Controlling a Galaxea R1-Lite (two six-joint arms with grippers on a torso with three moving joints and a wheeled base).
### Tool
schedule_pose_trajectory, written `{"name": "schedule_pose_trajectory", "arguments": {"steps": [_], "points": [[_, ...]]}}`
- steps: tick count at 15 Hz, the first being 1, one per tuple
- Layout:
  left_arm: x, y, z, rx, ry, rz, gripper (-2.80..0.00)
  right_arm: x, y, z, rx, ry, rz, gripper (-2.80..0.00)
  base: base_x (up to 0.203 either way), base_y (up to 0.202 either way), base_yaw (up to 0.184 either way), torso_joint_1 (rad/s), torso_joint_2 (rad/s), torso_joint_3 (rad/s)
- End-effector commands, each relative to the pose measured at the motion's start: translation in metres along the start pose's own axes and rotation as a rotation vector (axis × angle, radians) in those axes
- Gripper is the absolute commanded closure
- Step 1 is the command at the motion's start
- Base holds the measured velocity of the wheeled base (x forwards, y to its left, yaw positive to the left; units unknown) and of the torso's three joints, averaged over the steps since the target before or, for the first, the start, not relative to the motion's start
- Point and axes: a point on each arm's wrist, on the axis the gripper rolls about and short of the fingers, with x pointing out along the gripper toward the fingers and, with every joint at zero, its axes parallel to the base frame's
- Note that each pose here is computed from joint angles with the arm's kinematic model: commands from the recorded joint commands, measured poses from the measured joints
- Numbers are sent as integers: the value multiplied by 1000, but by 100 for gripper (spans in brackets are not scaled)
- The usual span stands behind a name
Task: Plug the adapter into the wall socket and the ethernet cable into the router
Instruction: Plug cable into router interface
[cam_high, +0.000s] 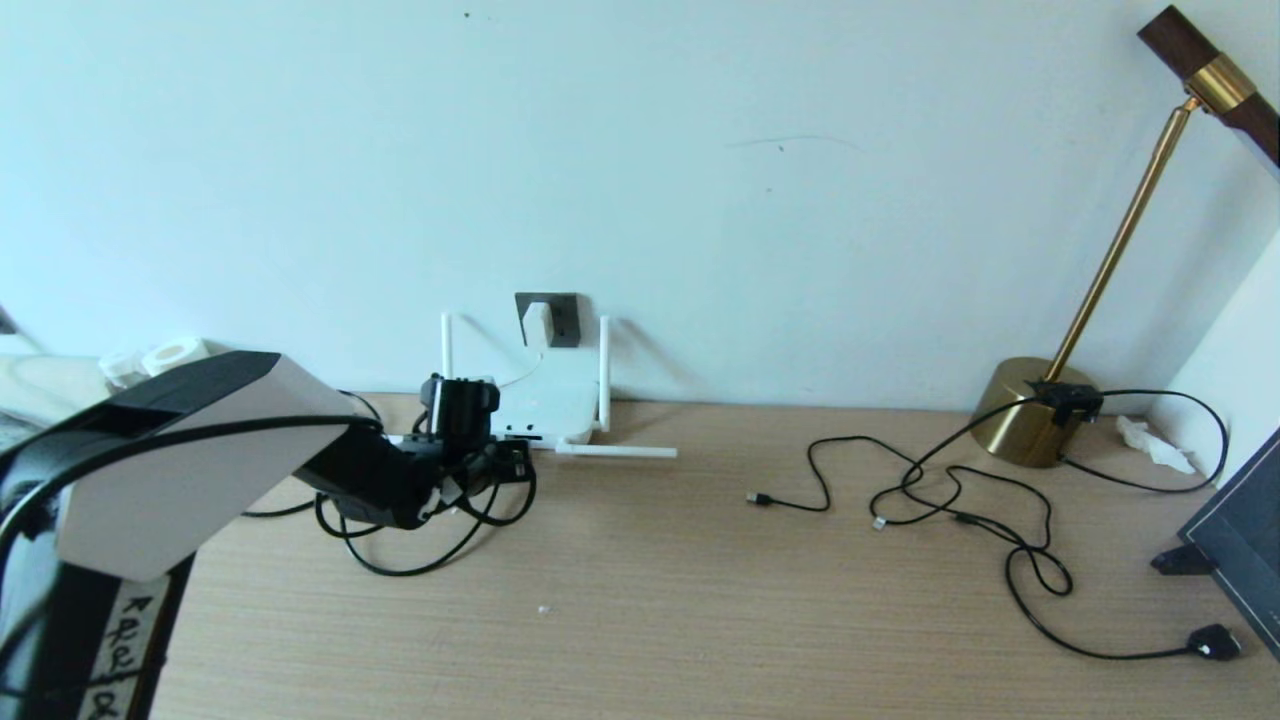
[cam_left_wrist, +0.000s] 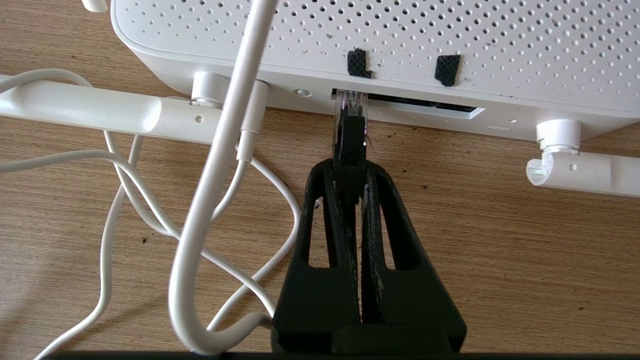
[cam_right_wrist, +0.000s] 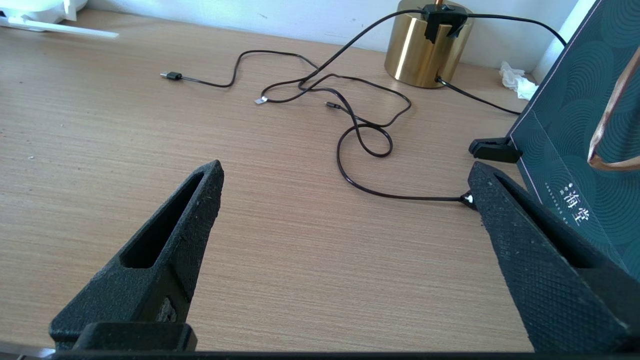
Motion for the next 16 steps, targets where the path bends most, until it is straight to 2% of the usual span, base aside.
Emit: {"name": "schedule_pose_trajectory", "arguments": {"steps": [1,16], "points": [[-1,1,3,-4,-14,1,0,0,0,0,0,1,1,-280,0,0,0,0,0,0],[-12,2,10,27,-30,0,0,0,0,0,0,1,1,-280,0,0,0,0,0,0]]}}
